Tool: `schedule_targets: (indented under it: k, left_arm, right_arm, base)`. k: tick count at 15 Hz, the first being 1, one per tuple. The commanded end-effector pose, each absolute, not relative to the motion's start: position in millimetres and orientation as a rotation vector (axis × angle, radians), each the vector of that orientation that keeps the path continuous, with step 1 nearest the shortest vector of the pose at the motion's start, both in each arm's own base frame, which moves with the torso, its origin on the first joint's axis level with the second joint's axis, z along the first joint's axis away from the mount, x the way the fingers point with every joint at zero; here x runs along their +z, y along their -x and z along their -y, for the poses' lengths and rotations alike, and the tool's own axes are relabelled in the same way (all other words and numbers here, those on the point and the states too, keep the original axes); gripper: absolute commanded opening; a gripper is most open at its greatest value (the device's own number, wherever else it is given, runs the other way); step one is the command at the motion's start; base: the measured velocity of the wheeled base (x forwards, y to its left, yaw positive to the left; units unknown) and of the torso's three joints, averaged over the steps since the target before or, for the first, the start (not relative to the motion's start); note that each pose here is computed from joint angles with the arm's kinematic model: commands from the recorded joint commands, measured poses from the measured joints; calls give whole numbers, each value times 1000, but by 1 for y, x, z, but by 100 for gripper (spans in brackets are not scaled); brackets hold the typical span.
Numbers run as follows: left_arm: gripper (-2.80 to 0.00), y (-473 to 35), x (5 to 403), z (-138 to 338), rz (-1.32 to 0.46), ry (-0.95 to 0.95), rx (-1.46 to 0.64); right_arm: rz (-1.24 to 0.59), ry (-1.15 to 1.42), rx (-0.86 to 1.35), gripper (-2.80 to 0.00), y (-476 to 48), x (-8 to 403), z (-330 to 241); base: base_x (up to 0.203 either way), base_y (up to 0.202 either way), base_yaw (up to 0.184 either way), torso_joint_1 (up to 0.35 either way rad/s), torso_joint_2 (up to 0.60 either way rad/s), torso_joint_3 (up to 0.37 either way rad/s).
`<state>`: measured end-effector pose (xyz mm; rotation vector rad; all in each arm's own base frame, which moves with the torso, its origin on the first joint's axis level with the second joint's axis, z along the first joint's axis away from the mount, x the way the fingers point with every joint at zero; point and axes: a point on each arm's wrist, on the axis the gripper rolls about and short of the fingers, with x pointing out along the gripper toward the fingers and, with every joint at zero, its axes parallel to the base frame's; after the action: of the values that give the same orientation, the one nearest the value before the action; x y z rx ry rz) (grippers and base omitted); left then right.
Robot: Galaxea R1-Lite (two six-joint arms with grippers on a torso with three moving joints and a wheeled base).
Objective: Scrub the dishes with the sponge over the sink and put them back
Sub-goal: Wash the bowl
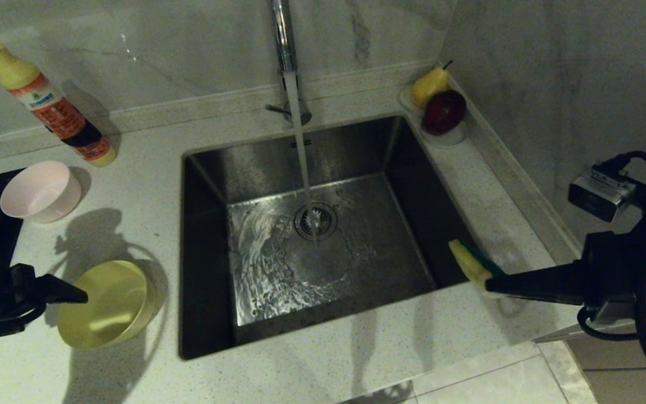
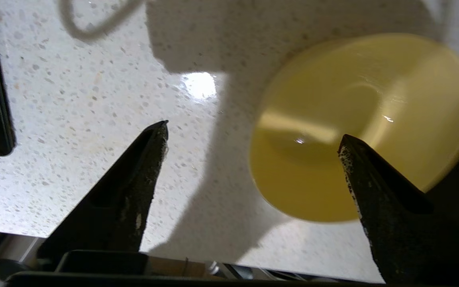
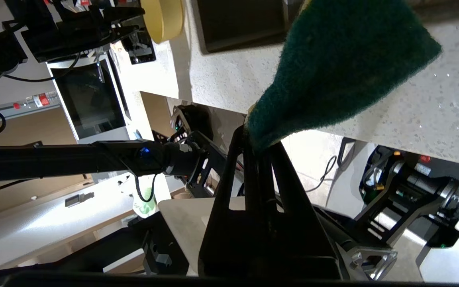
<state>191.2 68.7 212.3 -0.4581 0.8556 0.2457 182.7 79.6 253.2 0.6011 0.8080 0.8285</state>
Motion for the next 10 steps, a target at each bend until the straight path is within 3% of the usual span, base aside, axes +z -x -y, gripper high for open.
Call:
schedule_targets:
  k: [1,10]
  left_arm:
    - [0,-196,201,-70,-873,455,260]
    - [0,-218,180,-74,-875,429,296]
  right_arm:
    - [-823,-606,826,-280,-185,251,-80]
    - [-831,-608,821,-280,-186,248,-80]
  base:
    - [0,0,0,0,0,0]
    - [0,0,0,0,0,0]
